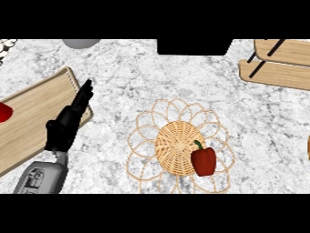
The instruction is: Pick the sweet potato from the placemat and place it in the tiered shelf
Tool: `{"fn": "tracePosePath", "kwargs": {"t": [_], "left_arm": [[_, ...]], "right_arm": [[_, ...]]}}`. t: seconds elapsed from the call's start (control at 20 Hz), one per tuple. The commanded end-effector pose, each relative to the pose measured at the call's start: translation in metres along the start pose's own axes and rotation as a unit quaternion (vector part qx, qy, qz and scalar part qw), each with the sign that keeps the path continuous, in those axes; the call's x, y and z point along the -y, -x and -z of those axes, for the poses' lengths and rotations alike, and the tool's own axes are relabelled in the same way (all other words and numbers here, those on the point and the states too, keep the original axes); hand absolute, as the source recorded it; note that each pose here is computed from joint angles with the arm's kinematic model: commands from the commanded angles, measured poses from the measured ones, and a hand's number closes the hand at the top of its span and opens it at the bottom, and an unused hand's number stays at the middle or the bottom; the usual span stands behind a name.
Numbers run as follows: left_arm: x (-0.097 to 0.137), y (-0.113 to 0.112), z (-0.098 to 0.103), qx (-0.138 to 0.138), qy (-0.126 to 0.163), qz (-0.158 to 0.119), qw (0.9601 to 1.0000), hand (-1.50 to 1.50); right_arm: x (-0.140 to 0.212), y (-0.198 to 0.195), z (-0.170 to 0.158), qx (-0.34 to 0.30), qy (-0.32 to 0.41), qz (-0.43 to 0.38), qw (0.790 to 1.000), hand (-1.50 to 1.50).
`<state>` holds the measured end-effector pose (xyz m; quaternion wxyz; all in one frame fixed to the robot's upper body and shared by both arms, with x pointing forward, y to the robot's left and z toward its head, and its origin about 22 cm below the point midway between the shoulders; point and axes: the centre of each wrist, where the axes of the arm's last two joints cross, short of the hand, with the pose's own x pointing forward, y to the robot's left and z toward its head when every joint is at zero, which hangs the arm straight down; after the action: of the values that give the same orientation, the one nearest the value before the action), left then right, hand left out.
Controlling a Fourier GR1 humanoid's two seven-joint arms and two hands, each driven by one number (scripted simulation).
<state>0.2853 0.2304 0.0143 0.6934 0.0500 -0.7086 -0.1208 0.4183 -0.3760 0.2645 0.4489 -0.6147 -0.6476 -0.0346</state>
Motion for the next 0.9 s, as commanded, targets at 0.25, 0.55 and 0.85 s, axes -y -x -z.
{"fn": "tracePosePath", "kwargs": {"t": [0.25, 0.55, 0.85], "left_arm": [[0.012, -0.010, -0.011, 0.004, -0.004, -0.004, 1.0000, 0.00], [0.006, 0.004, -0.003, -0.005, 0.005, -0.009, 0.9999, 0.00], [0.017, -0.016, 0.001, 0.005, -0.005, -0.012, 0.9999, 0.00]], "right_arm": [[0.007, 0.032, 0.004, -0.082, 0.036, -0.078, 0.993, -1.50], [0.019, 0.038, 0.010, -0.093, 0.041, 0.015, 0.995, -1.50], [0.020, 0.006, 0.013, -0.085, -0.001, 0.067, 0.994, -1.50]]}}
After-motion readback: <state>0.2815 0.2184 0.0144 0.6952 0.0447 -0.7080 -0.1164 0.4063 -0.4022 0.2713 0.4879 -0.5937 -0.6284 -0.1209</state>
